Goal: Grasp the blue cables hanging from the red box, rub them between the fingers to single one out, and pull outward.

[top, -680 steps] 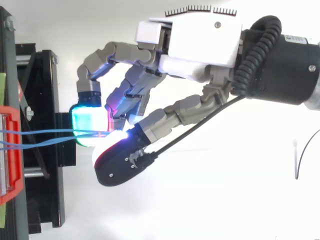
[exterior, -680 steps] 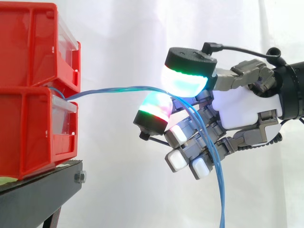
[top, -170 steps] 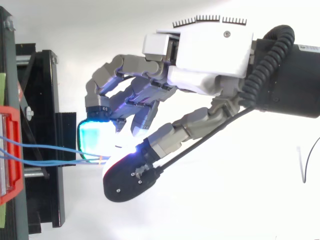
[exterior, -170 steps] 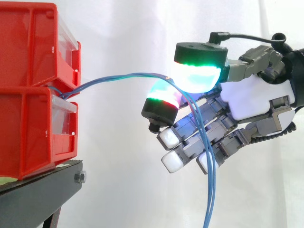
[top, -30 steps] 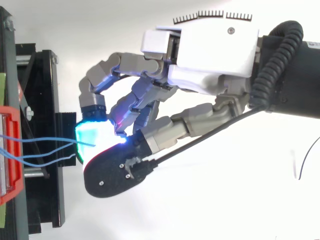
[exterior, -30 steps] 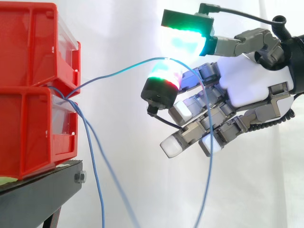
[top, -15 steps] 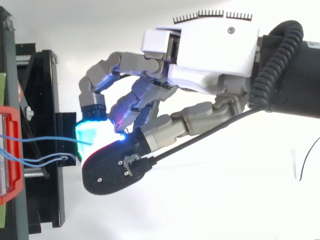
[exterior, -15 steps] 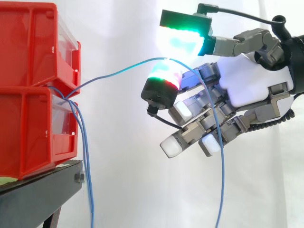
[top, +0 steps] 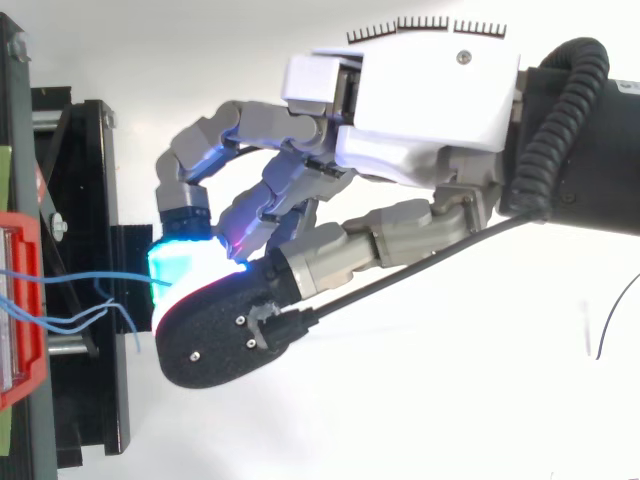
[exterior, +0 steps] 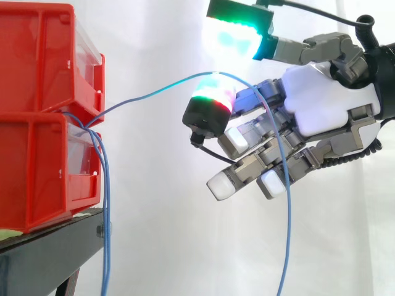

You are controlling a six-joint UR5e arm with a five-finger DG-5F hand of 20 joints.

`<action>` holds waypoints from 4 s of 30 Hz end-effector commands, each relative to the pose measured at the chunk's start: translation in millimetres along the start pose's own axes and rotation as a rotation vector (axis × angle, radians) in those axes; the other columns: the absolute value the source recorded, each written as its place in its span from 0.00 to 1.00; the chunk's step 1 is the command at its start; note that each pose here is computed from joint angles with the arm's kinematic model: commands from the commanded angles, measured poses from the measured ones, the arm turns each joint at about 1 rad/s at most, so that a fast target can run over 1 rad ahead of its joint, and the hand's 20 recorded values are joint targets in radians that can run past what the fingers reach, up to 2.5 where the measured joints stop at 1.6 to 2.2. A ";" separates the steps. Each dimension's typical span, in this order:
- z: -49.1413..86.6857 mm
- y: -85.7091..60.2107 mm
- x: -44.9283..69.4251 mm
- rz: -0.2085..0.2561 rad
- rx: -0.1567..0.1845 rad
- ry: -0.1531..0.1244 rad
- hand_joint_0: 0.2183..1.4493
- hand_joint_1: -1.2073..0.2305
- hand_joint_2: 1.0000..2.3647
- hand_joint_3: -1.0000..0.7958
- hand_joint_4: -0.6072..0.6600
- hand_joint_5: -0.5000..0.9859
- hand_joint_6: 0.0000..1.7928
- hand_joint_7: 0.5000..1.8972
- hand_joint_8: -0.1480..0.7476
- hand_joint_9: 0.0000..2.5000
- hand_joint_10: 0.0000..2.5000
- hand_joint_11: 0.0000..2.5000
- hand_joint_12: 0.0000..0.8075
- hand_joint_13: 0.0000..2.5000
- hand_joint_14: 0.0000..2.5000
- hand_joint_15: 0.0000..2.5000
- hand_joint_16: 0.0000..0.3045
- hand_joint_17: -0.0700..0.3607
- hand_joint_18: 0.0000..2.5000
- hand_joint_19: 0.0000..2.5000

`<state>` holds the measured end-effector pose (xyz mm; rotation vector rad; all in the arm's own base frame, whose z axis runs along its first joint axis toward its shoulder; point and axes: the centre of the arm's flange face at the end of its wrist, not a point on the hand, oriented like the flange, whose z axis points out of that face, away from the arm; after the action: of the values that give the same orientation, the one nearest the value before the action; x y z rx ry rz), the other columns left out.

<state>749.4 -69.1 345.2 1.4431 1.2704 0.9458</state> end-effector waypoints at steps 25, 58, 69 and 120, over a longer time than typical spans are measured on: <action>0.3 1.6 0.4 0.001 -0.003 0.000 0.30 0.32 0.01 0.41 0.51 0.24 0.46 0.51 0.50 0.37 0.01 0.31 0.49 0.26 0.01 0.19 0.18 0.45 0.30 0.25; -0.1 0.9 -7.2 -0.124 0.002 -0.075 0.31 0.27 0.02 0.51 0.49 0.26 0.48 0.51 0.48 0.36 0.01 0.29 0.50 0.20 0.00 0.14 0.19 0.46 0.26 0.21; 0.0 1.1 -7.1 -0.194 0.003 -0.075 0.31 0.27 0.02 0.51 0.48 0.26 0.48 0.51 0.48 0.36 0.01 0.29 0.50 0.20 0.00 0.14 0.19 0.46 0.26 0.21; 8.5 -25.1 -5.5 -0.188 -0.029 -0.077 0.31 0.27 0.02 0.51 0.50 0.26 0.48 0.50 0.49 0.36 0.01 0.29 0.50 0.21 0.00 0.14 0.19 0.46 0.27 0.21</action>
<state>750.5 -76.0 319.0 1.3002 1.3050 0.7722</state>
